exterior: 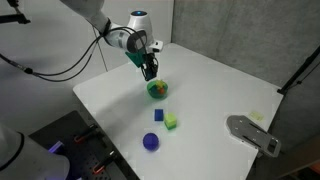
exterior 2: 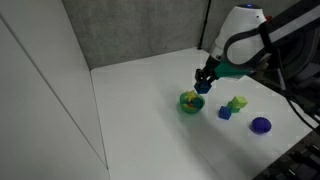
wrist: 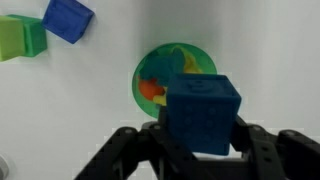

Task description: Put the blue block inside the bowl

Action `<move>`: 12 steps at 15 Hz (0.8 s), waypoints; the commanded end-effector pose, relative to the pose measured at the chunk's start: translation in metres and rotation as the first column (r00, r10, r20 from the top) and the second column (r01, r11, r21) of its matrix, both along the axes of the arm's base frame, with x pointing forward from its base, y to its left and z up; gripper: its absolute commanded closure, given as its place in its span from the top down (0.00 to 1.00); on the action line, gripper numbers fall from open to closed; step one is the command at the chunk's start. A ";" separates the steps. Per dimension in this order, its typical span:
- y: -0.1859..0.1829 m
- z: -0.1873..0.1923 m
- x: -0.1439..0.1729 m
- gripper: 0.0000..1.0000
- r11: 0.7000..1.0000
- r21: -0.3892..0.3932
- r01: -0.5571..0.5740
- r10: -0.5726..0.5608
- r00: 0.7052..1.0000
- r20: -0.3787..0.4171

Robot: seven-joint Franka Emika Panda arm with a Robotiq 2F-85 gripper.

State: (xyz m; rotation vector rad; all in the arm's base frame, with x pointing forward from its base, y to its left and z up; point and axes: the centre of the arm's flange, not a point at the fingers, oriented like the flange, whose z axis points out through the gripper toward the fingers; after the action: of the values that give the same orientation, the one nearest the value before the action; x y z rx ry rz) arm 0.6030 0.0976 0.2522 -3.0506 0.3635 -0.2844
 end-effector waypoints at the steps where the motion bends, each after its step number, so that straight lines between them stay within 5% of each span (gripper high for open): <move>1: 0.014 -0.015 0.023 0.31 0.997 0.060 -0.051 0.052 0.998 -0.024; 7: 0.019 -0.041 0.041 0.31 0.991 0.099 -0.094 0.098 0.994 -0.038; 8: 0.022 -0.040 0.023 0.56 0.994 0.077 -0.078 0.080 0.996 -0.028; 12: 0.019 -0.046 0.030 0.56 0.994 0.078 -0.082 0.085 0.996 -0.027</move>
State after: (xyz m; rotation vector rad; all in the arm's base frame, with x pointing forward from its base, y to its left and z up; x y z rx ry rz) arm 0.6326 0.1170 0.2060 -2.9876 0.2414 -0.2145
